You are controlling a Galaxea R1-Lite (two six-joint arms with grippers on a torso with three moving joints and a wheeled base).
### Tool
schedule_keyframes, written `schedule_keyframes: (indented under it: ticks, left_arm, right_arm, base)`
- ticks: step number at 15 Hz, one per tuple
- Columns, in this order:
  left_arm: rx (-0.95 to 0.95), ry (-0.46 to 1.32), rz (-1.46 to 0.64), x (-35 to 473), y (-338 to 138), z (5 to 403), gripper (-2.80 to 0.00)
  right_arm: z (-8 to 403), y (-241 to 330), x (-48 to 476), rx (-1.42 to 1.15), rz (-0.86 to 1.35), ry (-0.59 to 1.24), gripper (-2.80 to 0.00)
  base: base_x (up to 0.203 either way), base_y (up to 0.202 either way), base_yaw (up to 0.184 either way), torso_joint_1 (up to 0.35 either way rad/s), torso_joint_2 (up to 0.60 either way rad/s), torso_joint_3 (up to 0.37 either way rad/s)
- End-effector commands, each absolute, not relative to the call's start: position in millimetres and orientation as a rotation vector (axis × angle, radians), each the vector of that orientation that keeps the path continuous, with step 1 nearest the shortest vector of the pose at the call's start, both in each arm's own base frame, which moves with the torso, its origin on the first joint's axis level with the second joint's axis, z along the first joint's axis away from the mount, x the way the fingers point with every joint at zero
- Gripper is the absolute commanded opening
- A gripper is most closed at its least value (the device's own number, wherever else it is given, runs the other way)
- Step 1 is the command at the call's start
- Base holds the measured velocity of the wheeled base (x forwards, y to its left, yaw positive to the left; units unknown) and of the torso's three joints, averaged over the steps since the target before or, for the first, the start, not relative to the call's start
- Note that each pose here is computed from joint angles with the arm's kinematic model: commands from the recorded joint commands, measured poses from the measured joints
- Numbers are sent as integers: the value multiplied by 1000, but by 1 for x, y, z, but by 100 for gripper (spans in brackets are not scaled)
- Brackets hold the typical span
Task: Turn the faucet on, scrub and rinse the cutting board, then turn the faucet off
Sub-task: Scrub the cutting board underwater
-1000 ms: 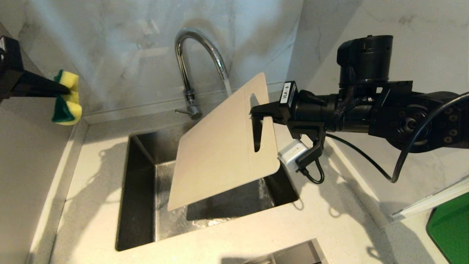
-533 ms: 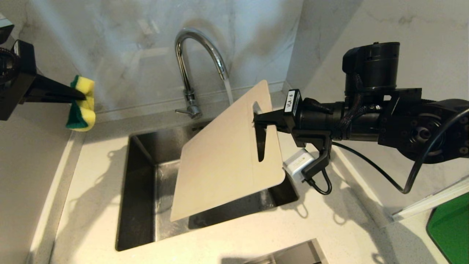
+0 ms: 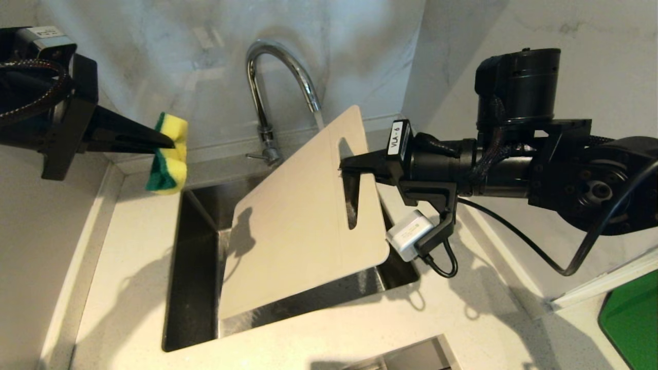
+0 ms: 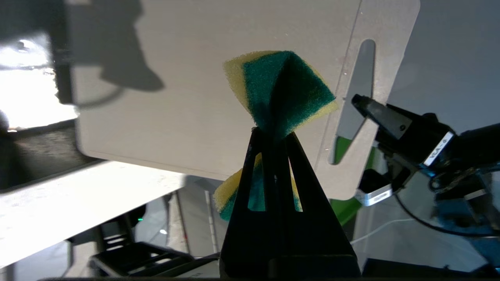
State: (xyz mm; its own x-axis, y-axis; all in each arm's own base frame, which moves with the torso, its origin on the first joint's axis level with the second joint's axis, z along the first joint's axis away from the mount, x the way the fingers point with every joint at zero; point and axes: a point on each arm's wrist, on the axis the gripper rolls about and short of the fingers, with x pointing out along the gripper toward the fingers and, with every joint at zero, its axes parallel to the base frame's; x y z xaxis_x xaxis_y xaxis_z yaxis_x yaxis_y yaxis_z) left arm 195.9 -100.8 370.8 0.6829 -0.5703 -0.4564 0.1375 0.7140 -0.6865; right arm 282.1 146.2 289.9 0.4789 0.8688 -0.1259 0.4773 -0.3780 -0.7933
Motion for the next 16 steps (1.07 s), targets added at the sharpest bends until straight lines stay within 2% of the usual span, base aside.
schedule_keyframes:
  ticks: [1, 8, 16]
  left_arm:
    - [-676, 741, -471, 201, -117, 366, -280]
    - [-720, 774, -545, 230, -165, 349, -280]
    - [-700, 810, -526, 256, -182, 326, -280]
  right_arm:
    - [294, 149, 281, -2008, 675, -1140, -280]
    - [287, 152, 266, -1986, 690, -1166, -280]
    - [287, 149, 261, -1976, 679, -1168, -280]
  base:
    - [0, 0, 0, 0, 0, 0]
    - [0, 0, 0, 0, 0, 0]
    - [0, 0, 0, 0, 0, 0]
